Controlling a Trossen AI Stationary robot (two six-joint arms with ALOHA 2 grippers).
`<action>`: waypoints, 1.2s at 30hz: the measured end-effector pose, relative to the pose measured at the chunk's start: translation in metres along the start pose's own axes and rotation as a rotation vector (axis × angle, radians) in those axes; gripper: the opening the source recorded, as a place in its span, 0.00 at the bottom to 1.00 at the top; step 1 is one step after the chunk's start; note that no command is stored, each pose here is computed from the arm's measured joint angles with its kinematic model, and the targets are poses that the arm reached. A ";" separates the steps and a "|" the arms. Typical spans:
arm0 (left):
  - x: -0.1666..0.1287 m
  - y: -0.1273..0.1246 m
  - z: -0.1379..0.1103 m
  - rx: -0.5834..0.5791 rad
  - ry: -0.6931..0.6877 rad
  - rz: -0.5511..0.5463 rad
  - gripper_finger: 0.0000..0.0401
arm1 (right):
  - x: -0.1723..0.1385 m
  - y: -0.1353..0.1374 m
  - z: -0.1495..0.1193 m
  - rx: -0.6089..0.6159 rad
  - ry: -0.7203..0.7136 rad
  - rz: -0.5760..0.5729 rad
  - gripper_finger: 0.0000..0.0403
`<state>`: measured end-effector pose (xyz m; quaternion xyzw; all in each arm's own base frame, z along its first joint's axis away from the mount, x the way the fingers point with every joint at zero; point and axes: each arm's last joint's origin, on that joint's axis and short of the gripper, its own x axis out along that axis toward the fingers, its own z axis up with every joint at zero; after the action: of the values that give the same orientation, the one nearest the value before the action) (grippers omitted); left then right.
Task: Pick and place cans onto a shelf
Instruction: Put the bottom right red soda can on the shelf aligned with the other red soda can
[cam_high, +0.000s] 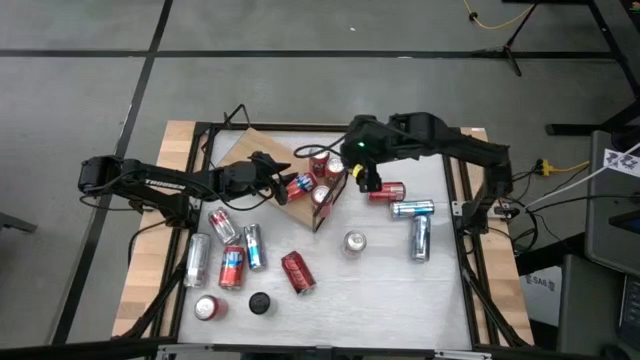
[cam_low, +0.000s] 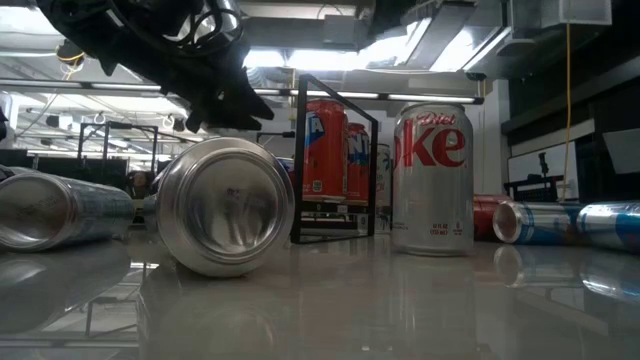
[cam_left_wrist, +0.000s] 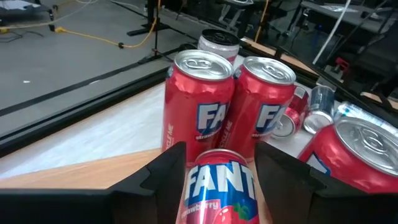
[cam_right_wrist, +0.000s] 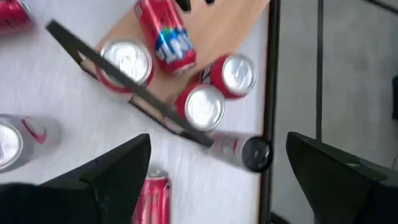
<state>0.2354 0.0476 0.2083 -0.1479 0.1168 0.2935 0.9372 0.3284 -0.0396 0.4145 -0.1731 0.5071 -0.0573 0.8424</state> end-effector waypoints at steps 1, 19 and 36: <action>0.000 0.000 0.000 0.000 0.004 -0.010 0.47 | 0.002 0.002 -0.006 0.015 -0.005 -0.002 0.91; 0.000 -0.003 -0.001 0.028 0.029 -0.075 0.99 | 0.008 0.042 -0.115 0.326 -0.413 -0.098 0.91; 0.000 -0.001 0.000 0.085 0.002 -0.016 0.97 | 0.045 0.052 -0.110 0.291 -0.318 -0.007 0.91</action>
<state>0.2357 0.0472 0.2085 -0.1091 0.1287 0.2804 0.9449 0.2492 -0.0294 0.3122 -0.0584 0.3537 -0.1049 0.9276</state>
